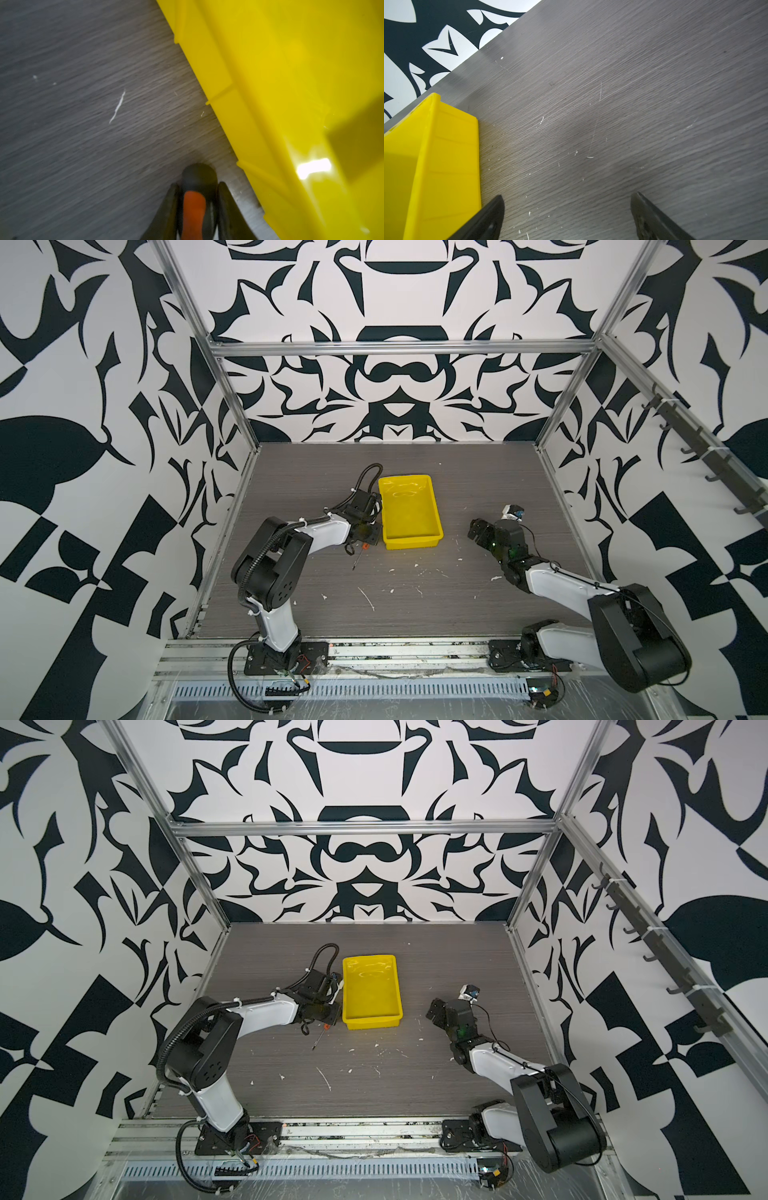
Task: Put the screwdriver in the bin
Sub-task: 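Close the left gripper on the screwdriver handle and lift it, then carry the screwdriver over the yellow bin with the left gripper and lower it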
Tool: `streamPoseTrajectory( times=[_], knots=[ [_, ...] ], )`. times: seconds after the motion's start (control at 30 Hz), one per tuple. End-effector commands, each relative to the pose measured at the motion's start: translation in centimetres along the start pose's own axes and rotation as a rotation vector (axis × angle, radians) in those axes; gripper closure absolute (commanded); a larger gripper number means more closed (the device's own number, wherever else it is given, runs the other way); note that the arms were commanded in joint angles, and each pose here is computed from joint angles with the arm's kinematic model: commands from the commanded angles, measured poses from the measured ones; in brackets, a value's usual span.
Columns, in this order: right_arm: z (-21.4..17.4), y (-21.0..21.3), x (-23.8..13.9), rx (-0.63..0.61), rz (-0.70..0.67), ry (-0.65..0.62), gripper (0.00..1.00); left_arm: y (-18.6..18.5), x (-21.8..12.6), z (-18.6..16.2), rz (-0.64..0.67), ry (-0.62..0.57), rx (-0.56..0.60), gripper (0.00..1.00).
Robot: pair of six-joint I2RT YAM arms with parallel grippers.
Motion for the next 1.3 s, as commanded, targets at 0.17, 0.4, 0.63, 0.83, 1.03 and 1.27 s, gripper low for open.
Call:
streamPoseTrajectory(
  times=[0.17,0.4,0.63,0.83,1.03,1.27],
  knots=[
    [1.5,0.9,-0.5,0.018,0.014,-0.062,0.02,0.6,-0.3,-2.1,0.052,0.084,-0.035,0.75],
    [1.5,0.7,-0.6,0.02,0.006,-0.068,0.02,1.7,-3.3,0.1,0.196,0.057,-0.022,0.79],
    [1.6,0.6,-0.7,0.023,-0.004,-0.073,0.03,1.8,-6.9,1.8,0.232,-0.03,-0.041,0.81],
    [1.4,0.4,-0.6,0.025,-0.013,-0.071,0.03,0.3,-10.7,4.7,0.132,-0.164,-0.177,0.81],
    [1.4,0.4,-0.5,0.024,-0.018,-0.067,0.03,-2.5,-13.6,9.6,-0.054,-0.251,-0.363,0.81],
    [1.6,0.4,-0.7,0.023,-0.02,-0.076,0.03,-5.7,-10.7,14.3,-0.222,-0.329,-0.45,0.82]
  ],
)
Point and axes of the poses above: each gripper's point midway between its finger pads, its own x axis out along the fingers, its own y axis along the line the jaws close on, z = x × y, the point moved 7 cm from there along -x, back along the fingers, and after that the axes turned 2 degrees about -x, right-handed, at the moved point
